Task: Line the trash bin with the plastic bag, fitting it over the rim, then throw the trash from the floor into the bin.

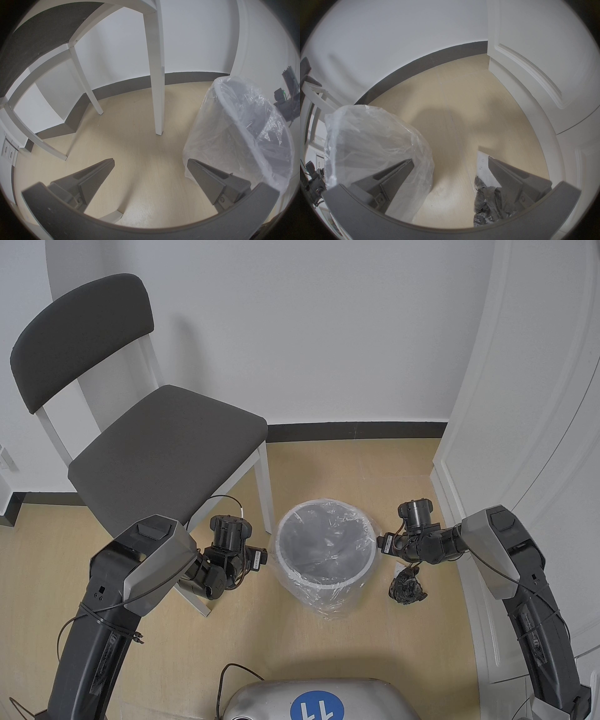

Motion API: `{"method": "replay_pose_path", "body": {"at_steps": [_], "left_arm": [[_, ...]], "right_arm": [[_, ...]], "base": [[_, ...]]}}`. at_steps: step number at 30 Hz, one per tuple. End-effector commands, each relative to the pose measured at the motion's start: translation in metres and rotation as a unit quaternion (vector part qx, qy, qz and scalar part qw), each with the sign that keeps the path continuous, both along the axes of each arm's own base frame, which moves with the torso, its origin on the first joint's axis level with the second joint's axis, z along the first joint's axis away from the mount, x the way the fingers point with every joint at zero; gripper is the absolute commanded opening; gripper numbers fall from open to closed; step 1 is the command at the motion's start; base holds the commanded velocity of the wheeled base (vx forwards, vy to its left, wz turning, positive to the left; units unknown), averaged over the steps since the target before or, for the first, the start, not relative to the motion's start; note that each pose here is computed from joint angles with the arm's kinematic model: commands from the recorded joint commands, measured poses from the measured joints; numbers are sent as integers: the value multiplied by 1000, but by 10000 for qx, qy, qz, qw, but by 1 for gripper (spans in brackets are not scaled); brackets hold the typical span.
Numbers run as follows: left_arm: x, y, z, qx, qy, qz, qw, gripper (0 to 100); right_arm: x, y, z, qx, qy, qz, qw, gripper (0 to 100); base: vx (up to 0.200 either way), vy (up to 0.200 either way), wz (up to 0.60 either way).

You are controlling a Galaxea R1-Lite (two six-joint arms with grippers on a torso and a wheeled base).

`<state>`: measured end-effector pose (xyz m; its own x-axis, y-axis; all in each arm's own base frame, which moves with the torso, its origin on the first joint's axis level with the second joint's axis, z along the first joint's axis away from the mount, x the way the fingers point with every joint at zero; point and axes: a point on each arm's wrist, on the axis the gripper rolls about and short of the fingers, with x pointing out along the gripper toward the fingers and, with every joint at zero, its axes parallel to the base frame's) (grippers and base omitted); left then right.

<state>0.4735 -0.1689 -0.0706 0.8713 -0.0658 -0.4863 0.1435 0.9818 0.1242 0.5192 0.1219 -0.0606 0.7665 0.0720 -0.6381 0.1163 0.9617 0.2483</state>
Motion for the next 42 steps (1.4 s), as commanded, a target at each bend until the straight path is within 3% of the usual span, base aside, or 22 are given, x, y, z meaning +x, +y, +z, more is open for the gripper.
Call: {"method": "replay_pose_path", "body": {"at_steps": [1, 12, 30, 34, 42], "left_arm": [[-1, 0, -1, 5, -10, 10, 10000, 100], [-7, -2, 15, -37, -181, -13, 9998, 100], [-9, -3, 22, -109, -353, -16, 9993, 100], [-15, -1, 42, -143, -422, -38, 9990, 100], [-44, -7, 66, -156, -433, -206, 9987, 100]], "right_arm": [[-4, -2, -6, -70, 126, -7, 9999, 100], [-14, -15, 13, -193, 190, -55, 9996, 100], [-46, -34, 110, 117, -175, 181, 9996, 100], [-65, -40, 126, -284, -221, 432, 9984, 100], [-85, -45, 133, -668, -647, 726, 9930, 100]], "base": [[0, 0, 0], [0, 0, 0], [0, 0, 0], [0, 0, 0], [0, 0, 0]]}}
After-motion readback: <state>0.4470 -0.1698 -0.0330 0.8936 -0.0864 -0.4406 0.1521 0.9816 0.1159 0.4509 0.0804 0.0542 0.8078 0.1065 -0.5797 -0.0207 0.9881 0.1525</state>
